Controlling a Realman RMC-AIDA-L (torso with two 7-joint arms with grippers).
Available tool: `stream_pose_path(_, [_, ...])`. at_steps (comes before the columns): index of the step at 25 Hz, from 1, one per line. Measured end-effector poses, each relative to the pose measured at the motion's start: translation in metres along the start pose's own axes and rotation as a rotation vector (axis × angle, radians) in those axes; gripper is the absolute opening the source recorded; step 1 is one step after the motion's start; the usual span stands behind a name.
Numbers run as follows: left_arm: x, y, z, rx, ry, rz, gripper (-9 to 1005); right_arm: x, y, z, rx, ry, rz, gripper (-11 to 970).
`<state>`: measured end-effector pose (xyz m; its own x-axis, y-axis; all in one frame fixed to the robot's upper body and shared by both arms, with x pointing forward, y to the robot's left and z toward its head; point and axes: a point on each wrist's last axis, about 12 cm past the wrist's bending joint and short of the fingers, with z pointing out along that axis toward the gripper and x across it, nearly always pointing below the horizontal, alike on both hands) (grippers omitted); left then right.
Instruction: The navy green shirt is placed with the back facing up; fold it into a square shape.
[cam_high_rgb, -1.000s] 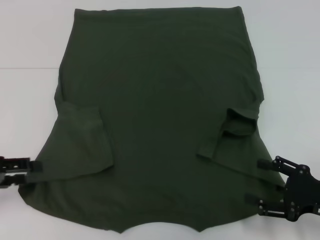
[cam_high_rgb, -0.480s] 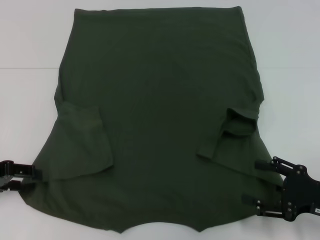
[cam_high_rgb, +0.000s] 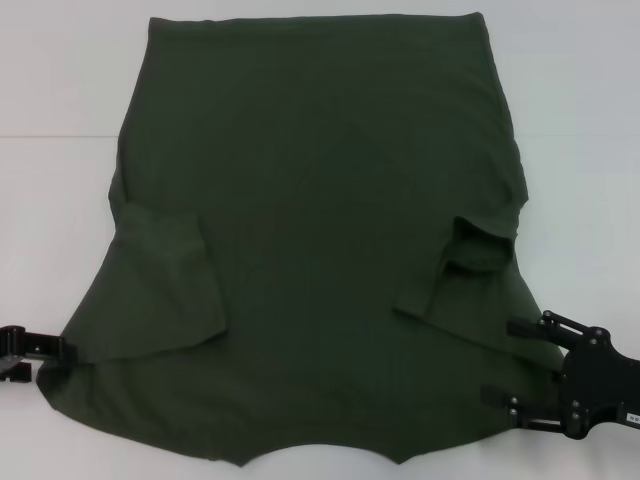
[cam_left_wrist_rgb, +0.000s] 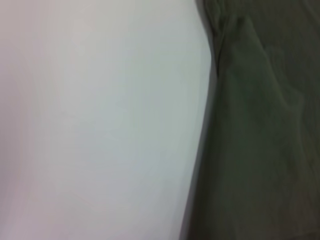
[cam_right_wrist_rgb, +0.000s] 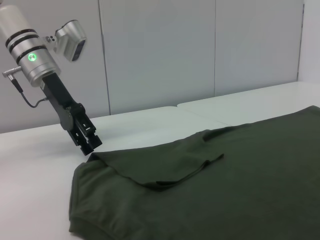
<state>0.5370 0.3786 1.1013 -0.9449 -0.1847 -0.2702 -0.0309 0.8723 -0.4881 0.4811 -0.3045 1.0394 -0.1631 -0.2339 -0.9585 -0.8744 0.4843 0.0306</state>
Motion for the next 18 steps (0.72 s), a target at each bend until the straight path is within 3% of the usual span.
stream_pose_path(18, [-0.0023, -0.0051, 0.0057, 0.007, 0.012, 0.037, 708, -0.0013, -0.0028, 0.0037, 0.000, 0.012, -0.003, 942])
